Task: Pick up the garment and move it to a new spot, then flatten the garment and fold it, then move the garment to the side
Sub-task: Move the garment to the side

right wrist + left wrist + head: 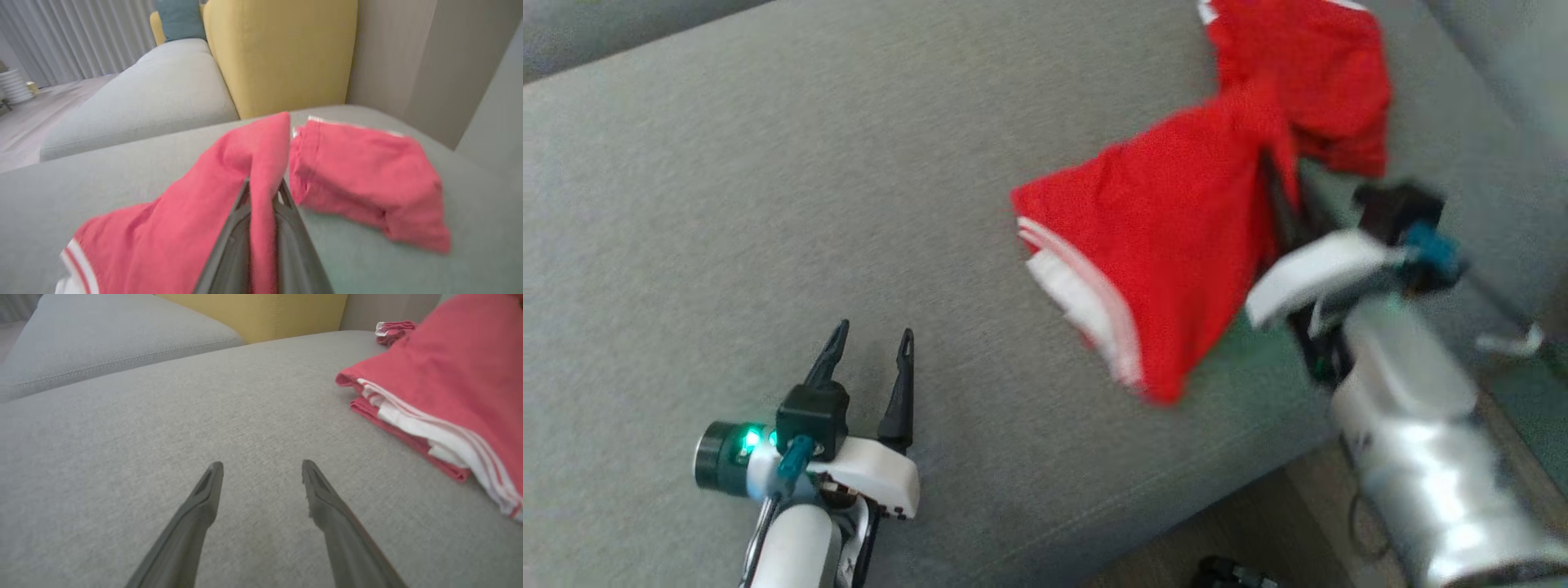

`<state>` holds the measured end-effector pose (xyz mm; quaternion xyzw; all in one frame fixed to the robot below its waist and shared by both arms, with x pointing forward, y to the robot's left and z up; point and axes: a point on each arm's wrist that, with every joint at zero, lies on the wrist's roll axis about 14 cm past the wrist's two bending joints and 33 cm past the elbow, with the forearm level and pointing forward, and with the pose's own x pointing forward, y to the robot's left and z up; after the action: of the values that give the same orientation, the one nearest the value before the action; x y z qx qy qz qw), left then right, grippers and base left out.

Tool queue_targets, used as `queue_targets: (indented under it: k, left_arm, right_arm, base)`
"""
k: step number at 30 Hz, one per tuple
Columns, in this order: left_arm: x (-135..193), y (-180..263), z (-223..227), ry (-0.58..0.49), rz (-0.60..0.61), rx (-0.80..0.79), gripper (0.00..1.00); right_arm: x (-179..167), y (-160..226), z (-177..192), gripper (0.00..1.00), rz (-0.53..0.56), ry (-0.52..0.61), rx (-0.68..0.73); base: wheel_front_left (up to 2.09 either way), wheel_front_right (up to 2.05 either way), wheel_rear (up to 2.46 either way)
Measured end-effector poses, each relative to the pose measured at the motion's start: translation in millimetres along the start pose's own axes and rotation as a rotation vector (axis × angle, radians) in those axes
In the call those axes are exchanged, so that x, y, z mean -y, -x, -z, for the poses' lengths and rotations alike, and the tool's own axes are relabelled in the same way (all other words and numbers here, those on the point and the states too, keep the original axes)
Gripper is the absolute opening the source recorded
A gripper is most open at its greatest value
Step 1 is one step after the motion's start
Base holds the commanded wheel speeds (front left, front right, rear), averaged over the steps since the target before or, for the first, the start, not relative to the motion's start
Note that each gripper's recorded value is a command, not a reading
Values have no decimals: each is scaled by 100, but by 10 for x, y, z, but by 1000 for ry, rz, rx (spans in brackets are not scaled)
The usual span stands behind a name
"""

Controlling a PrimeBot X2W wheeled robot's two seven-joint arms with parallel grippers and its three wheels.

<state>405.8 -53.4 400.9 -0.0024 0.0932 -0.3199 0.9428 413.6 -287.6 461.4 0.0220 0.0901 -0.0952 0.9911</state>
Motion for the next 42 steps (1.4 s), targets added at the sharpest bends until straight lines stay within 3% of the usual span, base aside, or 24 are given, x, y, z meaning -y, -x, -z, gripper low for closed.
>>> queue_targets:
  k: [3, 8, 18, 19, 20, 25, 32, 42]
  left_arm:
    - [-112, 52, 65, 7, -33, -16, 100]
    - [-289, 132, 122, 10, -83, -29, 100]
    - [-499, 202, 124, 12, -146, -27, 100]
    - [-501, 203, 128, 12, -146, -28, 100]
    - [-502, 202, 131, 13, -147, -28, 100]
    - [-500, 186, 140, 12, -148, -29, 100]
    - [-564, 200, 85, 9, -178, -17, 100]
    - [-881, 413, -158, -13, -317, 40, 100]
  right_arm:
    - [96, -289, -299, 0, 15, 86, 45]
    - [583, -578, -659, 0, 125, 188, 74]
    - [1034, -749, -794, 0, 247, 338, 8]
    - [1065, -742, -791, 41, 259, 343, 4]
    - [1092, -732, -796, 100, 268, 356, 2]
    - [1178, -689, -901, 100, 315, 390, 32]
    - [909, -718, -975, 100, 278, 378, 101]
    - [-108, -700, -812, 100, 16, 296, 188]
  base:
    - [0, 0, 0]
    - [0, 0, 0]
    - [0, 0, 0]
    - [0, 0, 0]
    - [0, 0, 0]
    - [0, 0, 0]
    - [0, 0, 0]
    - [0, 0, 0]
